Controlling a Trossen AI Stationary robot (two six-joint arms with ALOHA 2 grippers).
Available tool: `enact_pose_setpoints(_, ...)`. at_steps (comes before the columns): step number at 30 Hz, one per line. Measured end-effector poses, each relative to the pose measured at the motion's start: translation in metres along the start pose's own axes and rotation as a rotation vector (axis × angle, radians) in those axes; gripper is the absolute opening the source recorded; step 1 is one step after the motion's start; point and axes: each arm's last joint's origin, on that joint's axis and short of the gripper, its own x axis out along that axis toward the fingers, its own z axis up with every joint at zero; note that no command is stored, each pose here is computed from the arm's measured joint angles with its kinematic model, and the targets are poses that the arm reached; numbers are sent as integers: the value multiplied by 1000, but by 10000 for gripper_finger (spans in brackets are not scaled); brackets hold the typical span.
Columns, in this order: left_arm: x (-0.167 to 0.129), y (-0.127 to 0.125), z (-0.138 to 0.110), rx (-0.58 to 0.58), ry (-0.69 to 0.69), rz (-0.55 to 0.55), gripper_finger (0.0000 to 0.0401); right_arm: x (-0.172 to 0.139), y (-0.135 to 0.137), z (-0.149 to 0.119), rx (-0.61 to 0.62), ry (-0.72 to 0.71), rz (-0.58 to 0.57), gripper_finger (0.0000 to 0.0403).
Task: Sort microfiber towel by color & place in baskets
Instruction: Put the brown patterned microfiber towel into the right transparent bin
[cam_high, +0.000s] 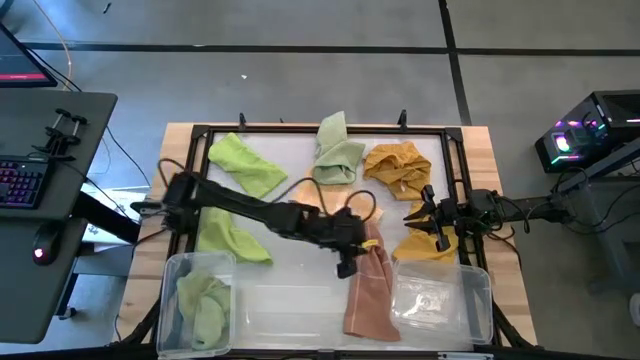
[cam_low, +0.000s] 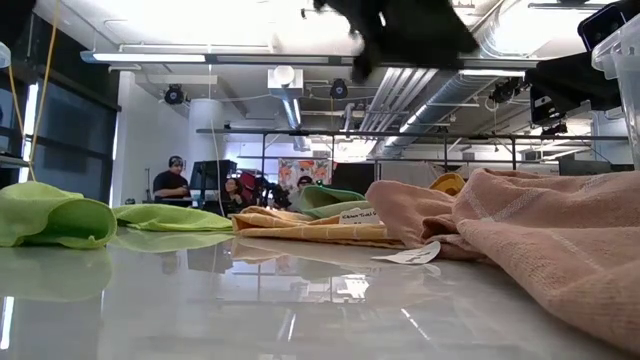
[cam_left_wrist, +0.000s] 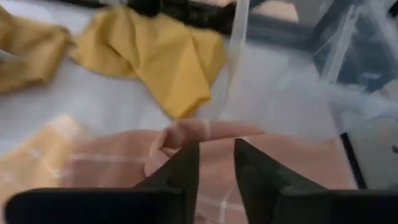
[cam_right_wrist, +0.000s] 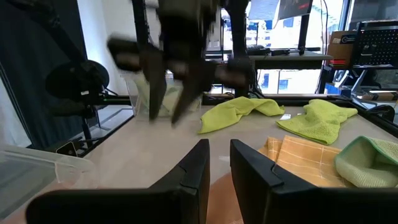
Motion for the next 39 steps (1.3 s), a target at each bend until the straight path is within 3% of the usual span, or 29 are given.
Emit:
enact_pose_setpoints(9, 43, 5, -37, 44, 119, 66, 178, 0, 0, 0, 0, 0, 0, 59)
enact_pose_setpoints(17, 37, -7, -39, -122, 126, 66, 184, 0, 0, 0, 0, 0, 0, 59)
enact_pose_setpoints(20, 23, -12, -34, -222, 142, 75, 184, 0, 0, 0, -1, 1, -5, 59)
enact_pose_setpoints(22, 8, -17, -28, -236, 131, 96, 184, 0, -2, 0, -58, 5, -65, 59)
enact_pose_setpoints(26, -26, -30, -20, -154, 106, 191, 184, 0, -5, 1, -119, 0, -177, 59)
enact_pose_setpoints(34, -93, -39, -10, -58, 93, 363, 184, 0, -6, 6, -128, -47, -220, 59)
enact_pose_setpoints(36, -107, -40, -9, -63, 89, 392, 184, -1, -6, 15, -76, -152, -217, 59)
enact_pose_setpoints(39, -125, -41, -9, -75, 84, 435, 184, -7, -4, 35, 167, -391, -154, 59)
